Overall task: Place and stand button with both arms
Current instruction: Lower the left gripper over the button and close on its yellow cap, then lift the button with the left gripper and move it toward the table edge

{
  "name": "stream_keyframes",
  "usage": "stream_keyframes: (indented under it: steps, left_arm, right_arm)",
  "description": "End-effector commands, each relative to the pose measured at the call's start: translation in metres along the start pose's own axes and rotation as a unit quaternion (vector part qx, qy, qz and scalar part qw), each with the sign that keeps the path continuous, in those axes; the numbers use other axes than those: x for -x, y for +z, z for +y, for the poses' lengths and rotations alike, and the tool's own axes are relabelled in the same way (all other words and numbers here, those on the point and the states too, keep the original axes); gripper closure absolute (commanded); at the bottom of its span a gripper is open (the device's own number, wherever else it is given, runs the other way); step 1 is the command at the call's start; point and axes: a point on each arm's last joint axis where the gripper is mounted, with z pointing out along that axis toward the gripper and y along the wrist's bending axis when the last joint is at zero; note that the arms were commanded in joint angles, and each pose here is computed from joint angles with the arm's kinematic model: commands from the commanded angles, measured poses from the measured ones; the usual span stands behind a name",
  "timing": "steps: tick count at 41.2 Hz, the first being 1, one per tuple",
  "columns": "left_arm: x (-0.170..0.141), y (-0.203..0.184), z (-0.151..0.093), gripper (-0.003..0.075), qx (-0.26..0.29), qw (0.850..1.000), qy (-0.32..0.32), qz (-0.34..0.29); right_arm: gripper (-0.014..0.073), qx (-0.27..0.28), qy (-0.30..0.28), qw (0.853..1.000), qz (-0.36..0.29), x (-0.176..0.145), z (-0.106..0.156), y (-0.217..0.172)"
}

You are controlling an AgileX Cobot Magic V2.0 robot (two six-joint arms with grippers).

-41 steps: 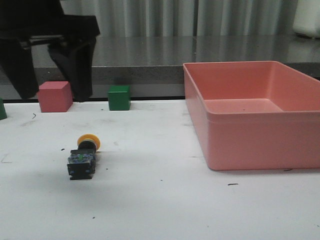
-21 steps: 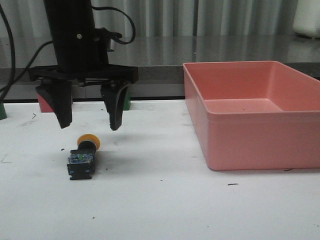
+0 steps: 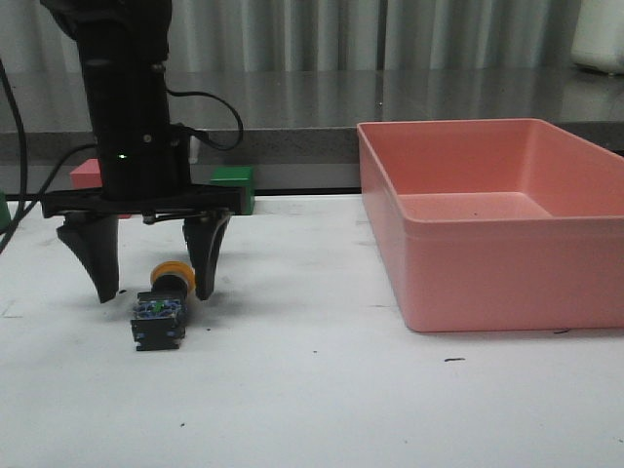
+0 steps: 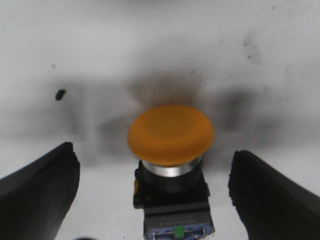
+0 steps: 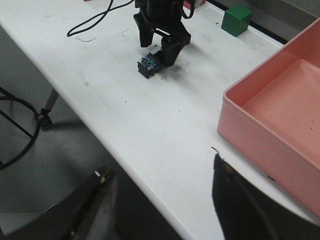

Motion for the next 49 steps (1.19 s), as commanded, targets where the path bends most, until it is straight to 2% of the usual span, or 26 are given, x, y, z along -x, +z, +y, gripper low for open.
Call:
stream_keyframes:
  steps: [1, 10, 13, 20, 23, 27, 33, 37, 46, 49]
  left_arm:
    - [-0.001, -0.022, -0.004, 0.0134, -0.018, 1.000, -0.018, -0.015]
    - [0.005, -0.017, -0.009, 0.0151, -0.026, 0.999, -0.025, -0.017]
    - [0.005, -0.018, -0.009, 0.0213, -0.026, 0.999, -0.025, -0.019]
    - [0.007, -0.027, -0.011, 0.0426, -0.029, 0.999, -0.023, -0.019]
    - [0.008, -0.031, -0.012, 0.0488, -0.032, 0.999, -0.022, -0.027]
    - [0.009, -0.035, -0.012, 0.0533, -0.034, 0.999, -0.021, -0.033]
    - [0.005, -0.049, -0.014, 0.0549, -0.027, 0.998, 0.003, -0.054]
    - [-0.002, -0.067, -0.013, 0.0552, -0.002, 0.996, 0.020, -0.083]
    - [-0.028, -0.104, 0.007, 0.0552, 0.065, 0.986, 0.046, -0.149]
    - [-0.041, -0.112, 0.017, 0.0552, 0.066, 0.981, 0.046, -0.176]
  right_arm:
    - [0.0148, -0.004, -0.006, 0.999, -0.047, 0.013, -0.001, -0.004]
    - [0.0148, -0.004, -0.006, 0.999, -0.047, 0.013, -0.001, -0.004]
    - [0.0148, -0.004, -0.006, 0.999, -0.047, 0.013, -0.001, -0.004]
    - [0.0148, -0.004, -0.006, 0.999, -0.047, 0.013, -0.001, -0.004]
    - [0.0148, -0.004, -0.006, 0.999, -0.047, 0.013, -0.001, -0.004]
    - [0.0148, -0.004, -0.006, 0.999, -0.047, 0.013, -0.001, -0.004]
    - [0.0148, -0.004, -0.006, 0.999, -0.047, 0.013, -0.001, -0.004]
    - [0.0148, -0.004, -0.006, 0.999, -0.047, 0.013, -0.001, -0.004]
    - [0.0148, -0.004, -0.006, 0.999, -0.047, 0.013, -0.001, -0.004]
    - [0.0148, -0.004, -0.006, 0.999, -0.047, 0.013, -0.001, -0.004]
